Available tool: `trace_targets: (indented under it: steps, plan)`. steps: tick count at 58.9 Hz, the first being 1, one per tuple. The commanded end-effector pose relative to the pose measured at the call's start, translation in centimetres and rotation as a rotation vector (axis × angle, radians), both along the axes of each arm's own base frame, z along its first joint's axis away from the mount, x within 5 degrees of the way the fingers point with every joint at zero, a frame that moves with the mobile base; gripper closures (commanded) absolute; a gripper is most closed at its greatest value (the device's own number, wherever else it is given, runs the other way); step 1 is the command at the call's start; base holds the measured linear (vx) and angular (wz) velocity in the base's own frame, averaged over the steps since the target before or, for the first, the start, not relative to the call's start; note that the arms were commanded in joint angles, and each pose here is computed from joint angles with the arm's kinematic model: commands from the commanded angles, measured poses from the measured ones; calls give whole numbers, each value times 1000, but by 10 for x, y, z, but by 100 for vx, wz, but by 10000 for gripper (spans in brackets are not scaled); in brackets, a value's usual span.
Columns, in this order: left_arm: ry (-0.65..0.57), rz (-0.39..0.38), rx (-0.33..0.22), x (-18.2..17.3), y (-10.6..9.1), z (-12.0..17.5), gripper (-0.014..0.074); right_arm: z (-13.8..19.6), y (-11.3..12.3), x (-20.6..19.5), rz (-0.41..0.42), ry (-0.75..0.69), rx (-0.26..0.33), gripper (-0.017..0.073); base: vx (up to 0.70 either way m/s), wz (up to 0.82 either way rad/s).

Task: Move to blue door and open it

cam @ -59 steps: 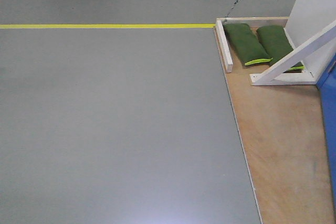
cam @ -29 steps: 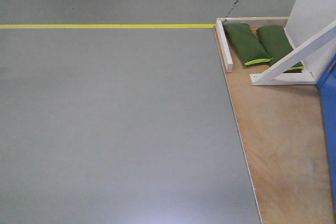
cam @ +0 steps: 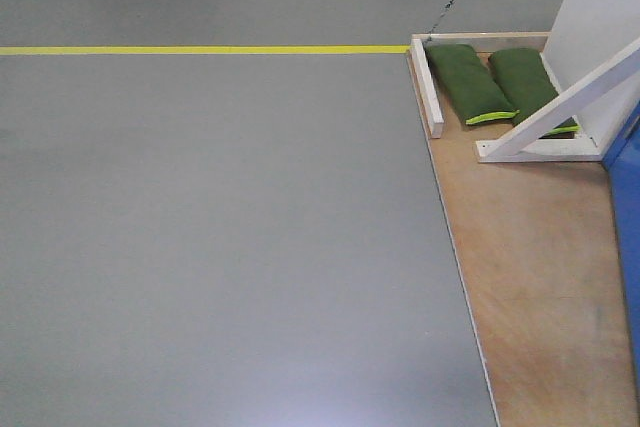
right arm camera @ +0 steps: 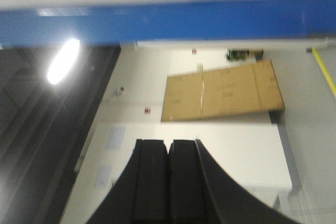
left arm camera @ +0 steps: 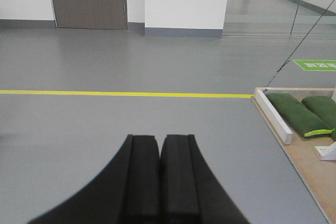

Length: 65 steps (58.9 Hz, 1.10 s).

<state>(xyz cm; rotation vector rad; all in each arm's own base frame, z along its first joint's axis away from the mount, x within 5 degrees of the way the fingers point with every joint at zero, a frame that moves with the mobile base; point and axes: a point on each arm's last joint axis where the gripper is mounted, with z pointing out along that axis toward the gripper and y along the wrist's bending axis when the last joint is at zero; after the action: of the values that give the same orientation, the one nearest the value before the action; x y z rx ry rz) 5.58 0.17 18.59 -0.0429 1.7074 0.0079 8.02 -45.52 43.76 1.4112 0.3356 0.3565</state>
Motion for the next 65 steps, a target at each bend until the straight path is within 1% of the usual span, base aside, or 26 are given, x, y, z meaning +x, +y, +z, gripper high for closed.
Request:
trace_targets:
  steps: [1, 8, 16, 23, 30, 34, 42, 46, 49, 51, 55, 65]
  plan:
    - [-110, 0, -9, -1, 0, 14, 521, 39, 32, 32, 142, -42, -97, 561, 0, 0]
    - [-110, 0, -9, -1, 0, 14, 521, 39, 44, 68, 247, -43, -98, 561, 0, 0]
    - [-110, 0, -9, -1, 0, 14, 521, 39, 57, 101, 332, -44, -98, 561, 0, 0]
    - [-110, 0, -9, -1, 0, 14, 521, 45, 73, 119, 415, -44, -117, 561, -1, -2]
    - [-110, 0, -9, -1, 0, 14, 521, 52, 92, 135, 532, -39, -144, 561, -1, -4]
    - [-110, 0, -9, -1, 0, 14, 521, 56, 103, 139, 622, -31, -168, 561, -2, -6]
    - [-110, 0, -9, -1, 0, 14, 521, 59, 128, 145, 863, 2, -218, 561, -2, -9]
    - [-110, 0, -9, -1, 0, 14, 521, 59, 137, 146, 952, 16, -234, 561, -2, -10]
    - [-110, 0, -9, -1, 0, 14, 521, 58, 141, 147, 997, 24, -241, 561, -2, -9]
    - [-110, 0, -9, -1, 0, 14, 521, 58, 143, 149, 1015, 26, -243, 561, -1, -8]
    - [-110, 0, -9, -1, 0, 14, 521, 58, 145, 152, 1019, 25, -243, 561, 0, -6]
    - [-110, 0, -9, -1, 0, 14, 521, 64, 150, 159, 973, 8, -243, 561, 0, -3]
